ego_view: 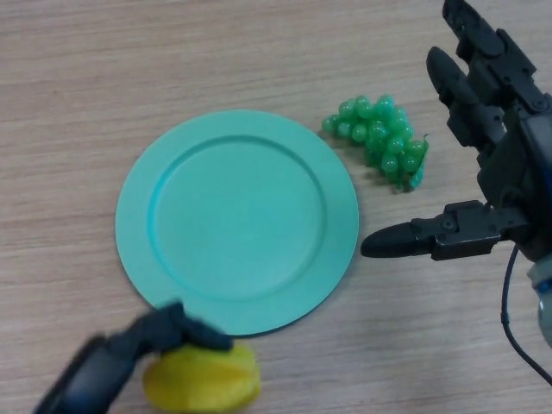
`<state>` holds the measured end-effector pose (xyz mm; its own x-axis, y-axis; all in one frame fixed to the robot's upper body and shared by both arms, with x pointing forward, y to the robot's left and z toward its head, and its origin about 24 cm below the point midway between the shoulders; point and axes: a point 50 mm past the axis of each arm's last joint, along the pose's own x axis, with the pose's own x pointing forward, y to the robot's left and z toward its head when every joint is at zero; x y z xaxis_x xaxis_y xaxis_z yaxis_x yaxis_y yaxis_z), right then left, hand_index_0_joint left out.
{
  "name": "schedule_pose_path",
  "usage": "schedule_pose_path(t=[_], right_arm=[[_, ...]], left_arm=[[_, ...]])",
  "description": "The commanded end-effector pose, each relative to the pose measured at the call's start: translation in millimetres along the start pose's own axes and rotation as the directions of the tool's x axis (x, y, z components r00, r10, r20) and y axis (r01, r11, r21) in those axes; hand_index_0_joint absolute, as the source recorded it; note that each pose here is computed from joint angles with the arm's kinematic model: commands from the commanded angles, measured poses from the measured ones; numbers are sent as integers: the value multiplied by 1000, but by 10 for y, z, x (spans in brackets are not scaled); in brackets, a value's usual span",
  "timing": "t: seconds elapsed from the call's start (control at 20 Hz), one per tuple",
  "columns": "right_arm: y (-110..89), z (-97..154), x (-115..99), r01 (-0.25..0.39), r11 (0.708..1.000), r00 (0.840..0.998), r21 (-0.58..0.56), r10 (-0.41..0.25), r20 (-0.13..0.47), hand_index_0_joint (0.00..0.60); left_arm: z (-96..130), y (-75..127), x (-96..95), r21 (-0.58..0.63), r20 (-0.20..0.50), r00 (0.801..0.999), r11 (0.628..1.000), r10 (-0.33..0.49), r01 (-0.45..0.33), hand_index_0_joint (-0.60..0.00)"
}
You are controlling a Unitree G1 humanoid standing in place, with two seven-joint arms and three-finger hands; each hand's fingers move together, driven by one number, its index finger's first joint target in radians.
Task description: Pick up the yellow starfruit and place it on the plate
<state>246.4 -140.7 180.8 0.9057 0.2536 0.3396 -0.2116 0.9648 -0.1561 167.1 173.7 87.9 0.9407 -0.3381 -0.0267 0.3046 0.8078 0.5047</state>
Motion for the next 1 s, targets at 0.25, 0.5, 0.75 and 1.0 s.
schedule_pose_path(t=[0.25, 0.5, 0.75, 1.0], right_arm=[[-73, 348, -36, 37, 999, 981, -32, -31, 190, 0], [-110, 374, -68, 63, 998, 977, -31, -55, 206, 0], [-136, 393, -120, 73, 997, 978, -32, -66, 196, 0], [-157, 392, -125, 74, 995, 980, -66, -60, 192, 0]], left_arm=[[274, 190, 454, 24, 199, 978, 997, 66, -72, -600], [145, 154, 797, 288, 284, 956, 945, 69, -154, -600], [86, 185, 1097, 380, 376, 920, 886, 115, -266, -600], [52, 332, 1161, 179, 323, 901, 915, 291, -360, -550]])
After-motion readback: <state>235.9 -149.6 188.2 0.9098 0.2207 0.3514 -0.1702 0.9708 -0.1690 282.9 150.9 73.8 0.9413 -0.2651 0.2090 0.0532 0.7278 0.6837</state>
